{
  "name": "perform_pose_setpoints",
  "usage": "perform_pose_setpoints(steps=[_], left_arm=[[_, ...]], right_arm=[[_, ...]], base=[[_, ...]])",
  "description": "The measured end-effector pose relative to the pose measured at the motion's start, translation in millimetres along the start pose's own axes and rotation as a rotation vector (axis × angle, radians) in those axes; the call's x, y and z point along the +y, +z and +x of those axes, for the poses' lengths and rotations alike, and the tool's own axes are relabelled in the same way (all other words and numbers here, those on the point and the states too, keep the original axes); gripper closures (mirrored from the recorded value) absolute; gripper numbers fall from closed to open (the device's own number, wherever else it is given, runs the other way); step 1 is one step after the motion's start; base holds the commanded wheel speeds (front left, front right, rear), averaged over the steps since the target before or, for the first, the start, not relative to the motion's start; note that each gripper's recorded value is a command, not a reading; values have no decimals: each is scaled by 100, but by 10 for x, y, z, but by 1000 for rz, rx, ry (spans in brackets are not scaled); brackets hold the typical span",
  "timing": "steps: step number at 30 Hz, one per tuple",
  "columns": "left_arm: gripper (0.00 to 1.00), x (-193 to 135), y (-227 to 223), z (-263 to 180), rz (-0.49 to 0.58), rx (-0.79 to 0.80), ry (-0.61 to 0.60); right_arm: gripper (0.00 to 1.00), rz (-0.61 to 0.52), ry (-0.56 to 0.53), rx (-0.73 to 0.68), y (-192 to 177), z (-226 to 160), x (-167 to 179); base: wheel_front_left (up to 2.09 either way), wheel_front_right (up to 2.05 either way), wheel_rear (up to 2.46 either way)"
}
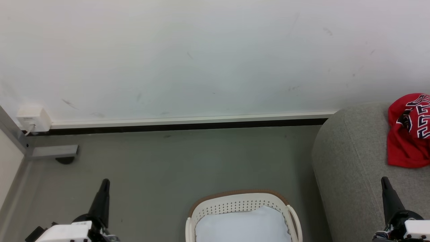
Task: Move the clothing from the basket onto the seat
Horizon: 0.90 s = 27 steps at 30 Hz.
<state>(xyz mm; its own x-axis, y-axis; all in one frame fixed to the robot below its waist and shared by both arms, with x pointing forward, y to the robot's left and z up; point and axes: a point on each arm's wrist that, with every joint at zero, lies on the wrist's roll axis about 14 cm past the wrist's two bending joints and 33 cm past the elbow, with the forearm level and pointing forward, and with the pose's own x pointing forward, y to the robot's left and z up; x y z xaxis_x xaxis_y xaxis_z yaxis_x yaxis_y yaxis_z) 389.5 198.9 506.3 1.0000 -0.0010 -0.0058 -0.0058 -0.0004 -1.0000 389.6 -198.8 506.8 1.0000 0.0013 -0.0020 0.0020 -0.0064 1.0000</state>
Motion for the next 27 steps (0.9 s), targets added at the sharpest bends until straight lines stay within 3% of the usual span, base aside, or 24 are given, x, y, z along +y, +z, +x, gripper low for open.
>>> perform_pose_setpoints(steps=[27], left_arm=[[100, -1, 1, 0, 0, 0, 0]], right_arm=[[100, 0, 0, 0, 1, 0, 0]], base=[[0, 0, 0]])
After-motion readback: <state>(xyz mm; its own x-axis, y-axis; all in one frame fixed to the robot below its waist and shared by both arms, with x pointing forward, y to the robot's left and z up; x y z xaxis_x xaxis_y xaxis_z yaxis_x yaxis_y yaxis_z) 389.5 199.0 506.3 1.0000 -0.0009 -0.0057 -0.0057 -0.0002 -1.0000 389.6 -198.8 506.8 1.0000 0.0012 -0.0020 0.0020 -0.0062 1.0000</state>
